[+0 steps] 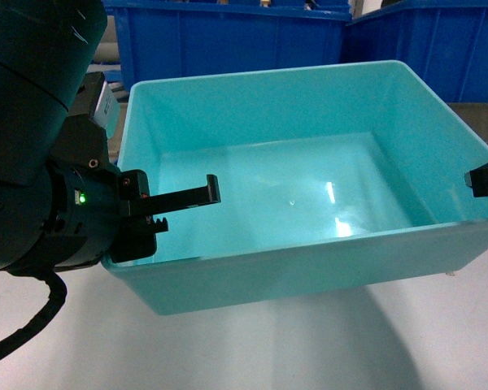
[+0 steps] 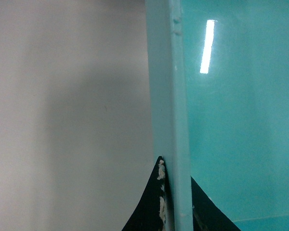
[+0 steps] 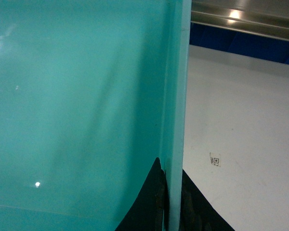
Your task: Organize blue bins on left shelf correctly
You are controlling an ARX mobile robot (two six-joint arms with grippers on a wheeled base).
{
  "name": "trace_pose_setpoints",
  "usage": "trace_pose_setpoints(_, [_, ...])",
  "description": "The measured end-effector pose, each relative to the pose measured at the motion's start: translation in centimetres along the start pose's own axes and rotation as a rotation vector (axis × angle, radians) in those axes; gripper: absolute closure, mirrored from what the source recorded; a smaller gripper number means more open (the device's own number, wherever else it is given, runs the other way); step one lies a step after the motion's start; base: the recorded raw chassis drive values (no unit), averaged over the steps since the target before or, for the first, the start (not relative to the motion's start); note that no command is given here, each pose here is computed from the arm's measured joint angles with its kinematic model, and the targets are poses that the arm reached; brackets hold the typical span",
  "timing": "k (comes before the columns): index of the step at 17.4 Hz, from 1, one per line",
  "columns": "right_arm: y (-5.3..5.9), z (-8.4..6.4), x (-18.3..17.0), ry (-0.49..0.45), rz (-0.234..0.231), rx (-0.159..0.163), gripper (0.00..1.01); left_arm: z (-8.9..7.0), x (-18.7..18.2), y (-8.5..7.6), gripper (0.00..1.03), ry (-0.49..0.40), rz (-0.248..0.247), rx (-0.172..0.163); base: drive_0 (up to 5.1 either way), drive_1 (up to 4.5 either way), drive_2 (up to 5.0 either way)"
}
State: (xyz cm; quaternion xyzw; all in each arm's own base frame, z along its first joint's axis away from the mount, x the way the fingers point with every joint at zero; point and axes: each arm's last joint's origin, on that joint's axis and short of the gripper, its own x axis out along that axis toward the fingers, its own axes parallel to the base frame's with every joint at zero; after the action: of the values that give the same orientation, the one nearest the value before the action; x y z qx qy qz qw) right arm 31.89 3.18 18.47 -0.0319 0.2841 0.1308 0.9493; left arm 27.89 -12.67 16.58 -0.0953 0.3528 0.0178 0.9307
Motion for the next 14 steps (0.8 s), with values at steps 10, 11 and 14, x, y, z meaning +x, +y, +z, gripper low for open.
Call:
trace_pose_setpoints(10, [-0.02, -0.03, 0.0, 0.002, -0.001, 0.001, 0.99, -0.03, 0.02, -0.03, 1.01, 0.001, 0.0, 0.004, -4.5, 0.63, 3.8])
trace_pose_setpoints(11, [-0.02, -0.02, 0.0, 0.001, -0.001, 0.001, 0.99, -0.03, 0.02, -0.02, 1.01, 0.001, 0.0, 0.003, -4.9, 1.43, 3.4])
trace_pose_setpoints(14, [-0.02, -0.03, 0.0, 0.001, -0.001, 0.001, 0.99, -0.02, 0.02, -0.01, 1.01, 0.0, 0.0, 0.003, -4.9, 1.42, 3.4])
